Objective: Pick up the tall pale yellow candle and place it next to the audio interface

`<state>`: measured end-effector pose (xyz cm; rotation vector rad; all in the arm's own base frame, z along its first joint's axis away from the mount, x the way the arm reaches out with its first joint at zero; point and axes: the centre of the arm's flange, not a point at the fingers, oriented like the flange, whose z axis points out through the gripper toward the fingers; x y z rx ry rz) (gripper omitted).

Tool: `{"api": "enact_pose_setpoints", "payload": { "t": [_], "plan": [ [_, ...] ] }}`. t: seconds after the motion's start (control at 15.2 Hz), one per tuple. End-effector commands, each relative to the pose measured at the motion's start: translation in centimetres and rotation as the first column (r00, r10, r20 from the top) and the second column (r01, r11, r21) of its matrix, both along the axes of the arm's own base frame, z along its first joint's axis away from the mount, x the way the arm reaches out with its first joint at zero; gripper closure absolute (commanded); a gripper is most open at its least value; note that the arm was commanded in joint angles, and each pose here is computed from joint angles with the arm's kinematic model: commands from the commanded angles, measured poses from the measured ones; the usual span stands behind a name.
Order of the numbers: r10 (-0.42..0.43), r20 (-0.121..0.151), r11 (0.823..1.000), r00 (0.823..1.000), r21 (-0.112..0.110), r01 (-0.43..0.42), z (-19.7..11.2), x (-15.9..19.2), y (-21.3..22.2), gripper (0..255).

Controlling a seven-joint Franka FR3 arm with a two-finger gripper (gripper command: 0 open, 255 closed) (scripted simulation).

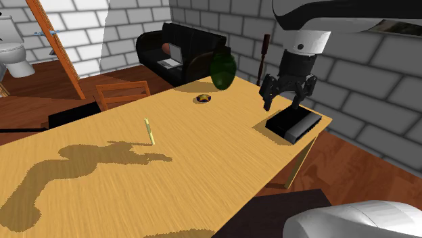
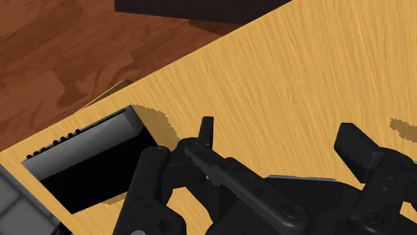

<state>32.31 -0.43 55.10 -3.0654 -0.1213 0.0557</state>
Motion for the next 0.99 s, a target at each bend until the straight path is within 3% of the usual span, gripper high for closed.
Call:
{"api": "enact_pose_setpoints", "payload": {
  "t": [0.0,0.92],
  "plan": [
    [0.000,0.000,1.000,1.000,0.000,0.000,0.0,0.0,0.0,0],
    [0.016,0.001,1.000,1.000,-0.024,-0.016,-4.5,7.2,16.8,0]
  ]
}}
